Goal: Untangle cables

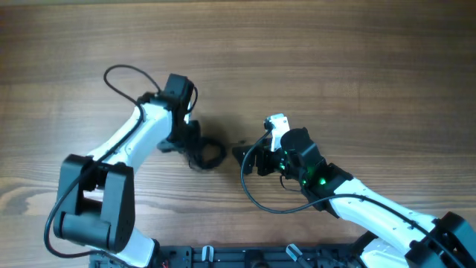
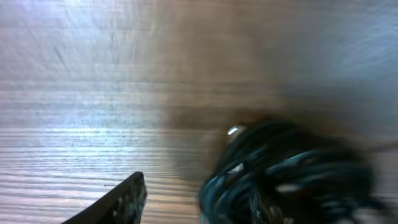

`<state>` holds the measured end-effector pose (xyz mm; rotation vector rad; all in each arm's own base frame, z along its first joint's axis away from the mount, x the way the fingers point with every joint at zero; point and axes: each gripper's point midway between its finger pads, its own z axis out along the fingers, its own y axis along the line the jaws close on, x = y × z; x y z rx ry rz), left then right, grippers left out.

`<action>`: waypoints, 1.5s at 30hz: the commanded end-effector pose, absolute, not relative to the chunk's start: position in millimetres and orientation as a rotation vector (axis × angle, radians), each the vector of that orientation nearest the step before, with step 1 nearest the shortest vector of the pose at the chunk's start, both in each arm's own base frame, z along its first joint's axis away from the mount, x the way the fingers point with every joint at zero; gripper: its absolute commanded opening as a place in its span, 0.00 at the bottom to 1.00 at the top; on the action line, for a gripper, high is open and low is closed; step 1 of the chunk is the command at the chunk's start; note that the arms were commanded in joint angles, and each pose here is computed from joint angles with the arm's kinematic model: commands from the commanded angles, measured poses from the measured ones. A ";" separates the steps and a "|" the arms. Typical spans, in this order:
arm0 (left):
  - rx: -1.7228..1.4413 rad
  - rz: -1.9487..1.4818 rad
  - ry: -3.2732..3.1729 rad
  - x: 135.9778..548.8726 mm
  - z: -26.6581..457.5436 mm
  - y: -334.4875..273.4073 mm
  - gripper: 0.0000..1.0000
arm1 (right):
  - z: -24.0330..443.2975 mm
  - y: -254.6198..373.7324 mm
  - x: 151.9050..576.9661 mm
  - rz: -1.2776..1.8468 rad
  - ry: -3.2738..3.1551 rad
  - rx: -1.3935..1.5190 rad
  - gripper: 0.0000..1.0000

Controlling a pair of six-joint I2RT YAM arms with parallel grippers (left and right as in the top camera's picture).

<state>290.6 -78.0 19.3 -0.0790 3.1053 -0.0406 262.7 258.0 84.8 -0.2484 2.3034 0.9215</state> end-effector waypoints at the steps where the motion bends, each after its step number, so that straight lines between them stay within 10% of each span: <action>1: -0.008 0.041 3.102 272.9 -9.6 -64.4 0.54 | 83.1 256.8 266.5 0.899 2.305 -0.227 1.00; 7: -0.001 -0.183 3.061 270.2 -28.5 -87.1 0.50 | 83.0 256.1 267.3 0.894 2.304 -0.223 1.00; 11: 0.003 -0.216 3.032 276.9 -27.3 -91.4 0.04 | 83.0 256.1 267.3 0.894 2.304 -0.223 1.00; 18: -0.327 -0.167 2.958 296.4 9.5 -80.3 0.04 | 85.5 264.6 258.3 0.973 2.313 -0.263 0.96; 24: -0.511 -0.285 2.793 309.0 61.1 -84.1 0.04 | 112.6 295.9 225.4 1.345 2.292 -0.359 0.59; 38: -0.117 -0.297 2.711 311.3 95.5 -90.2 0.04 | 131.3 281.3 275.7 0.967 2.024 -0.467 0.85; 45: -0.001 -0.420 2.711 308.0 98.8 -107.6 0.04 | 114.4 286.7 267.4 1.074 2.129 -0.392 0.81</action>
